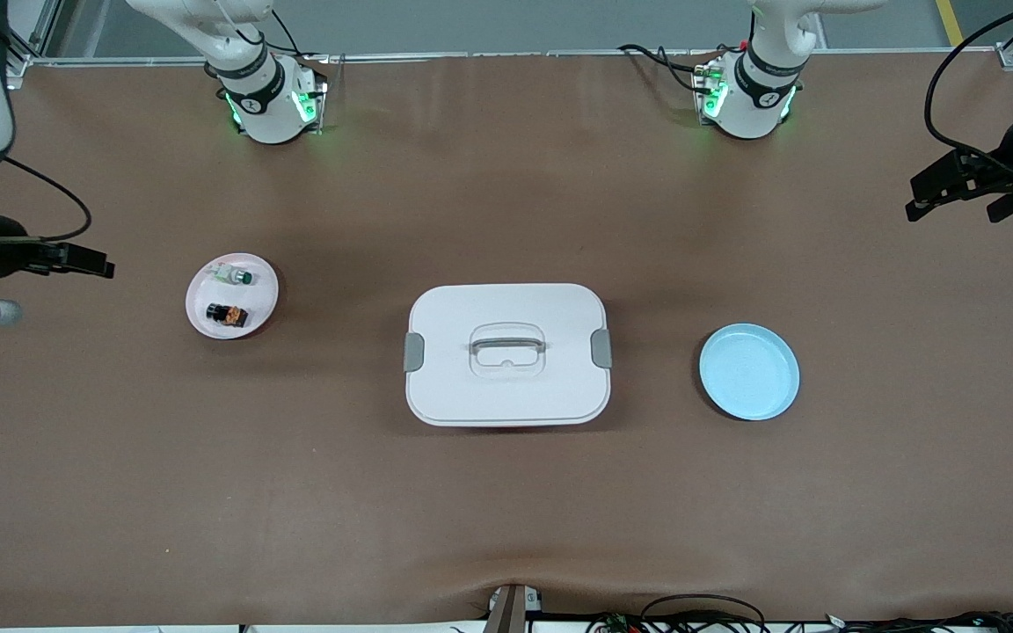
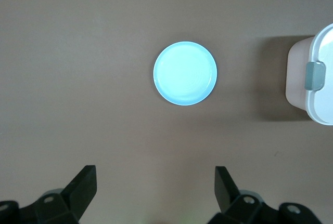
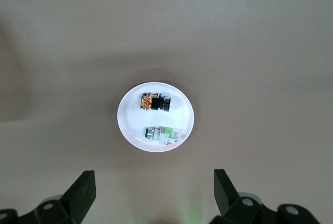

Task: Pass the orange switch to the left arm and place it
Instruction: 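Lower the right gripper and grasp the orange-black switch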

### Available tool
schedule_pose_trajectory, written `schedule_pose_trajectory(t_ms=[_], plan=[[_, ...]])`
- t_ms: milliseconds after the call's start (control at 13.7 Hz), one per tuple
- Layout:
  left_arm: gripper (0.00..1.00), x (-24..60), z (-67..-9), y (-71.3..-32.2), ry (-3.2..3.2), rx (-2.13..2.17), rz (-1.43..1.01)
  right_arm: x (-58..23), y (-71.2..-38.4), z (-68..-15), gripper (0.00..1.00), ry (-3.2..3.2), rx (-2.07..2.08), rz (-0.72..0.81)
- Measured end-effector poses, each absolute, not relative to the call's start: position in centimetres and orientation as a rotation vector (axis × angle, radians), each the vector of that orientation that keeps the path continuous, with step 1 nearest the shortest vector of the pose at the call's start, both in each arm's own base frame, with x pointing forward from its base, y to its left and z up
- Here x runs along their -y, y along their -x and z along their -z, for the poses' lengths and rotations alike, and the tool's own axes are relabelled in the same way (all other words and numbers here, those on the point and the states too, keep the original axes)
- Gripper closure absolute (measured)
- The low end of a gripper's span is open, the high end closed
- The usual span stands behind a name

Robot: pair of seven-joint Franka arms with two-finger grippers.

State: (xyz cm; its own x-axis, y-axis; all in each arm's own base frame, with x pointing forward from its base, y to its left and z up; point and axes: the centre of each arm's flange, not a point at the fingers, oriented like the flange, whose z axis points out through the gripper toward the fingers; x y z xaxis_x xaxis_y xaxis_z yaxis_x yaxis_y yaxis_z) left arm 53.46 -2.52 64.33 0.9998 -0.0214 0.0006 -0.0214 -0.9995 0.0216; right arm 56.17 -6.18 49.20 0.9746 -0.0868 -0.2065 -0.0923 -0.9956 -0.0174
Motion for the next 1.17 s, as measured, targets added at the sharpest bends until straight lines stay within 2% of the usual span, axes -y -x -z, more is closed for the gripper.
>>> schedule_pose_trajectory(t_ms=[732,1172], plan=[[0.00,3.9,-64.1,-53.4,-3.120,0.071,0.012,3.3,-51.1,-35.5,0.00,3.113,-0.260,-0.224],[0.00,4.1,-64.0,-53.4,-3.120,0.079,0.014,3.4,-50.8,-29.8,0.00,3.120,-0.268,-0.142]])
